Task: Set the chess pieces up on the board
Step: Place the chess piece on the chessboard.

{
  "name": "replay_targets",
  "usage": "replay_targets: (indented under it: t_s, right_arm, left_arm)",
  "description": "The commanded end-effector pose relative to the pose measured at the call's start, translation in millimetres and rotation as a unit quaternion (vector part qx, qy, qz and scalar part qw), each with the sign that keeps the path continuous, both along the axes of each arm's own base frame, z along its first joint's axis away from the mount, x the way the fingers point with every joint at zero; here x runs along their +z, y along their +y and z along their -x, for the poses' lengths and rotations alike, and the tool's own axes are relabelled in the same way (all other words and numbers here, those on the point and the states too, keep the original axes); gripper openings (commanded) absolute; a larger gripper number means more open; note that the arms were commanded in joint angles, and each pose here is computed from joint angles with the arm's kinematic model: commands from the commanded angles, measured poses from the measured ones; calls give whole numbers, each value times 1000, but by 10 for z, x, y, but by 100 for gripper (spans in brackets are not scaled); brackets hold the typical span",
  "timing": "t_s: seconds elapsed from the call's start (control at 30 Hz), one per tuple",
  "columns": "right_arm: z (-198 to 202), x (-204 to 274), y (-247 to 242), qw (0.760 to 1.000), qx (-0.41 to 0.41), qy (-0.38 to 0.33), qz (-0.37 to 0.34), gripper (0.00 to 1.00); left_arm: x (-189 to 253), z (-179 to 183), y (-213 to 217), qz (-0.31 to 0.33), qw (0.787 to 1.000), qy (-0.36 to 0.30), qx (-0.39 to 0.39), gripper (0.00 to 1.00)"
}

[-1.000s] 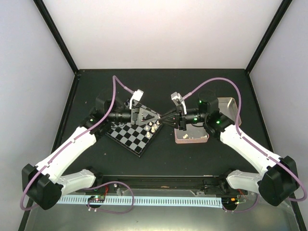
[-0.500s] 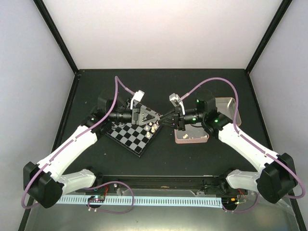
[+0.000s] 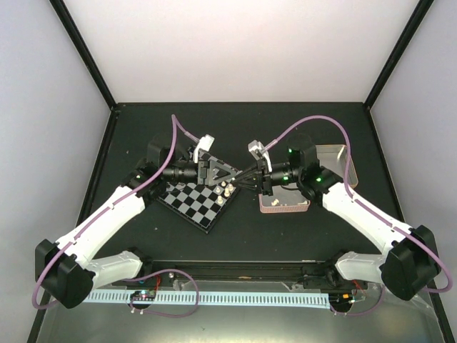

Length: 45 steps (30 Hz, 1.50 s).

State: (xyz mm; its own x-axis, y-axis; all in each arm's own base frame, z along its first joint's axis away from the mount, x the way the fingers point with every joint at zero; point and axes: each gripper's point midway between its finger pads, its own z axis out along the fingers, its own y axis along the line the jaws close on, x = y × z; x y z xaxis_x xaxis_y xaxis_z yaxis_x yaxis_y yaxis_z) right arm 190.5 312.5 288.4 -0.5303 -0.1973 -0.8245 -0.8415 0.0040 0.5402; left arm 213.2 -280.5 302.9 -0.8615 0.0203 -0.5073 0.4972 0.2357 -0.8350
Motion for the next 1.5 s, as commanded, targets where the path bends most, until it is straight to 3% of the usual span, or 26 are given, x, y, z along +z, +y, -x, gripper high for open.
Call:
replay_targets:
  t_s: [0.0, 0.3, 0.57, 0.63, 0.77, 0.87, 0.97, 1.03, 1.23, 1.37, 1.47]
  right_arm:
    - [-3, 143, 40, 999, 9, -30, -11, 12]
    - [-28, 114, 92, 1000, 12, -25, 0, 11]
    - [-97, 55, 109, 1000, -3, -15, 13, 11]
    - [-107, 44, 107, 1000, -6, -12, 17, 12]
    - [-144, -17, 89, 999, -25, -3, 28, 25]
    - [-209, -111, 63, 998, -52, 12, 44, 48]
    - [-388, -232, -28, 992, -110, 32, 60, 69]
    - [-500, -305, -139, 987, -142, 53, 56, 75]
    - [-904, -433, -471, 959, -264, 88, 59, 80]
    - [-1178, -704, -698, 922, -352, 117, 112, 80]
    - [-1265, -959, -815, 896, -389, 146, 154, 80]
  left_arm:
    - [109, -6, -27, 9, 1000, -1, -2, 51]
    - [108, 127, -45, 16, 999, 24, -38, 32]
    - [97, 159, -28, 14, 999, 17, -42, 3]
    - [93, 151, -19, 11, 999, 12, -37, 2]
    - [55, 103, 21, -3, 1000, -5, -13, 2]
    - [-47, -12, 132, -41, 998, -37, 39, 2]
    - [-257, -199, 393, -119, 981, -70, 133, 2]
    - [-403, -299, 641, -183, 960, -82, 197, 2]
    - [-761, -355, 933, -270, 915, -116, 275, 1]
    - [-1142, -318, 1014, -327, 887, -122, 301, 2]
    - [-1399, -248, 988, -349, 879, -120, 302, 1]
